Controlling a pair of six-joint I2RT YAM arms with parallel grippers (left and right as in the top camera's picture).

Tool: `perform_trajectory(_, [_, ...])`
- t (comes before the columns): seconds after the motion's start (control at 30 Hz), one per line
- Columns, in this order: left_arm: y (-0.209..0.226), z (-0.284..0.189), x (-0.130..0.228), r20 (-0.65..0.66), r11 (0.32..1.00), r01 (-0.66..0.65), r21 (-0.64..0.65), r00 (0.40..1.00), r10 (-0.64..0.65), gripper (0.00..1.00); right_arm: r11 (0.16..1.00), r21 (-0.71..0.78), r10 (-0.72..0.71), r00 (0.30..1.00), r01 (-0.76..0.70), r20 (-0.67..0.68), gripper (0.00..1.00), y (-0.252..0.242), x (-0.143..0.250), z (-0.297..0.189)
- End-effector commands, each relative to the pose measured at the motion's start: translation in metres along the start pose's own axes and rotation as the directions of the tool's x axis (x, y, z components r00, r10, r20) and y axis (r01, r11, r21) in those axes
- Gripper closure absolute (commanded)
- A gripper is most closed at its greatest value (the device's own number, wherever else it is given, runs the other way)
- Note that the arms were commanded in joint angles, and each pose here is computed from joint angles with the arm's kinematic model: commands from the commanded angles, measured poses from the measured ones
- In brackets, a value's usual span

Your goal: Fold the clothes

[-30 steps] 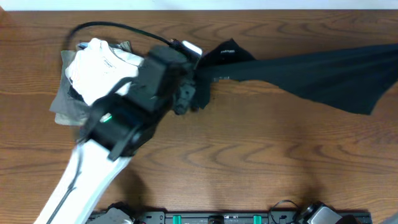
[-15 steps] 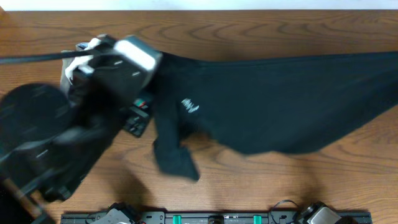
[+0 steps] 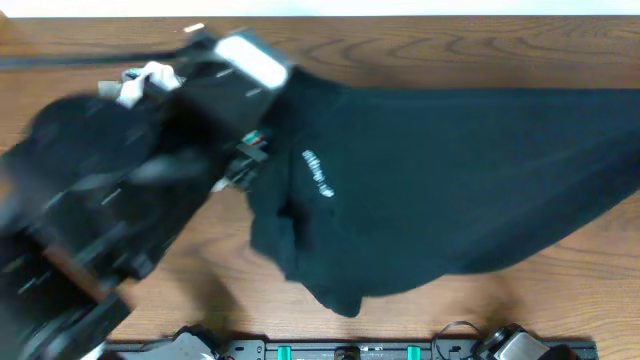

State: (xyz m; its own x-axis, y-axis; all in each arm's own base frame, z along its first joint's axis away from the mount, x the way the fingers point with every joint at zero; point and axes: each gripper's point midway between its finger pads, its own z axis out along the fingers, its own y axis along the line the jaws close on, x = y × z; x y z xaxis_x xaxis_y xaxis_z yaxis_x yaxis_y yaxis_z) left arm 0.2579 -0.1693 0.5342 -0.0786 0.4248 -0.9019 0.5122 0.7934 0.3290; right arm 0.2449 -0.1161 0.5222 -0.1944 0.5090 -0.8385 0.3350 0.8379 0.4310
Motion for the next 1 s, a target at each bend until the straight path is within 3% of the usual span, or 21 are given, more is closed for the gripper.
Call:
perform_trajectory(0.0, [-0.013, 0.013, -0.003, 0.001, 0.997, -0.052, 0.048, 0.999, 0.052, 0.94, 0.998, 0.055, -0.020, 0.999, 0.018, 0.033, 0.99, -0.010, -0.008, -0.003])
perform_trajectory(0.23, [-0.030, -0.021, -0.015, 0.078, 0.991, -0.077, 0.111, 0.995, 0.069, 0.94, 0.974, 0.227, -0.037, 0.993, 0.011, 0.110, 0.99, -0.024, -0.006, -0.042])
perform_trajectory(0.37, [-0.033, -0.048, -0.025, 0.150, 0.987, -0.080, 0.138, 0.987, 0.059, 0.94, 0.968, 0.251, -0.044, 0.991, 0.011, 0.125, 0.99, -0.021, 0.001, -0.058])
perform_trajectory(0.47, [-0.025, -0.057, -0.027, 0.170, 0.992, -0.069, 0.110, 0.984, 0.050, 0.94, 0.967, 0.256, -0.043, 0.991, 0.010, 0.124, 0.99, -0.021, 0.003, -0.061])
perform_trajectory(0.57, [-0.006, -0.057, -0.022, 0.135, 0.999, -0.051, 0.001, 0.990, 0.051, 0.94, 0.948, 0.318, -0.041, 0.992, 0.000, 0.122, 0.99, -0.034, 0.003, -0.061])
perform_trajectory(0.8, [0.003, -0.023, -0.014, 0.034, 0.991, -0.074, -0.113, 0.996, 0.078, 0.94, 0.938, 0.346, -0.030, 0.997, 0.003, 0.073, 0.99, -0.046, 0.006, -0.048])
perform_trajectory(0.97, [0.012, 0.043, 0.009, -0.126, 0.977, -0.102, -0.189, 0.989, 0.079, 0.94, 0.939, 0.343, 0.027, 0.999, -0.010, -0.046, 0.99, -0.061, 0.020, -0.018])
